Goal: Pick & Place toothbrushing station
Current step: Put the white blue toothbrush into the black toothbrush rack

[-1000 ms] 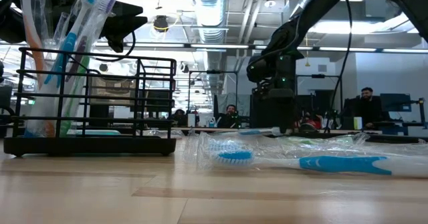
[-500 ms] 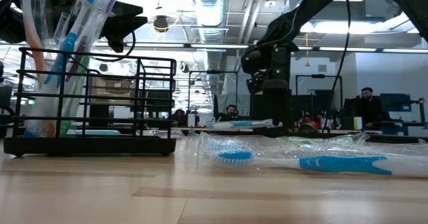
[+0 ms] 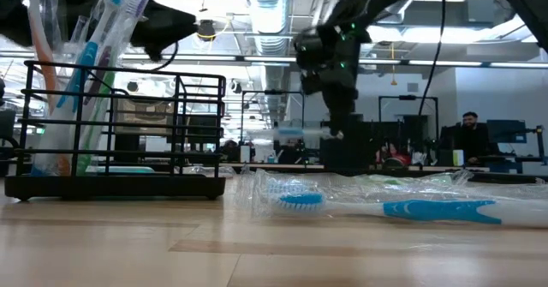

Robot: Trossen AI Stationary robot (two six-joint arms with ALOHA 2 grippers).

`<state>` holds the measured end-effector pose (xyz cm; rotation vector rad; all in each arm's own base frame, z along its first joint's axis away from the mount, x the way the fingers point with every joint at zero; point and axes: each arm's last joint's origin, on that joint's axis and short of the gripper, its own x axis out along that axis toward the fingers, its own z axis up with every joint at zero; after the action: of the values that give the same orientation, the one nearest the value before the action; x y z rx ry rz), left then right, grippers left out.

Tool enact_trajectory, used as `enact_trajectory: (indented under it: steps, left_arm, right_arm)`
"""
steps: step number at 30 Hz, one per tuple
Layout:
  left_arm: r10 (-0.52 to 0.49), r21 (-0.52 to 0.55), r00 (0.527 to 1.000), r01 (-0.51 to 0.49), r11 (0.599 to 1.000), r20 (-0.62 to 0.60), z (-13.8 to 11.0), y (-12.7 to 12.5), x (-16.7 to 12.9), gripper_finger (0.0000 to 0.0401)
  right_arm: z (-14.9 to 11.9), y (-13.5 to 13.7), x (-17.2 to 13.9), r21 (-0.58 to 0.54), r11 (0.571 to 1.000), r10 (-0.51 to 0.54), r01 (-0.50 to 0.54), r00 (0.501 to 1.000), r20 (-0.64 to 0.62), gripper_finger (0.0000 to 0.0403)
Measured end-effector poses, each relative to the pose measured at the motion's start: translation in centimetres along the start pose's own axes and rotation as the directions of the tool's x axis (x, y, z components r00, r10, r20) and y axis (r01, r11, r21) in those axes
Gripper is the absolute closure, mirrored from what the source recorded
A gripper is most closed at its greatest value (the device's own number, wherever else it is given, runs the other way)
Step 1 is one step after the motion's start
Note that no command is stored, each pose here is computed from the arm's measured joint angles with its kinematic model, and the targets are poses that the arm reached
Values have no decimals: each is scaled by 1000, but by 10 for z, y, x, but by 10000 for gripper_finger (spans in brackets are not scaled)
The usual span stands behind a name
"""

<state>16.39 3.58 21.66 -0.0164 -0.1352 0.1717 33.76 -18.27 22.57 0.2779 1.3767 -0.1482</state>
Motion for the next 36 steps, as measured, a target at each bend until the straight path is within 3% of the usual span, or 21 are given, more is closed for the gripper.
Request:
enact_trajectory:
  steps: [7,11,16,20,23,28,36]
  left_arm:
    - [87,189,974,-46,981,-212,13,4,46,309]
    - [159,337,947,-59,940,-278,17,5,68,306]
    - [298,560,912,-96,823,-281,23,2,84,300]
    - [356,679,893,-81,730,-276,24,-8,88,294]
    - [394,777,876,-35,629,-279,20,-16,89,287]
    - [432,862,859,21,507,-275,15,-26,91,267]
    - [478,922,839,68,380,-259,14,-33,91,233]
  right_arm:
    - [23,27,-30,-79,994,90,-80,987,132,397]
    - [33,40,-46,-98,988,134,-117,972,195,394]
    - [40,48,-60,-109,986,146,-123,958,247,395]
    - [42,51,-65,-124,980,185,-157,945,269,396]
    - [45,54,-67,-117,975,216,-189,932,291,394]
    - [48,59,-67,-125,972,230,-200,921,314,395]
    - [53,74,-68,-167,949,309,-266,889,339,395]
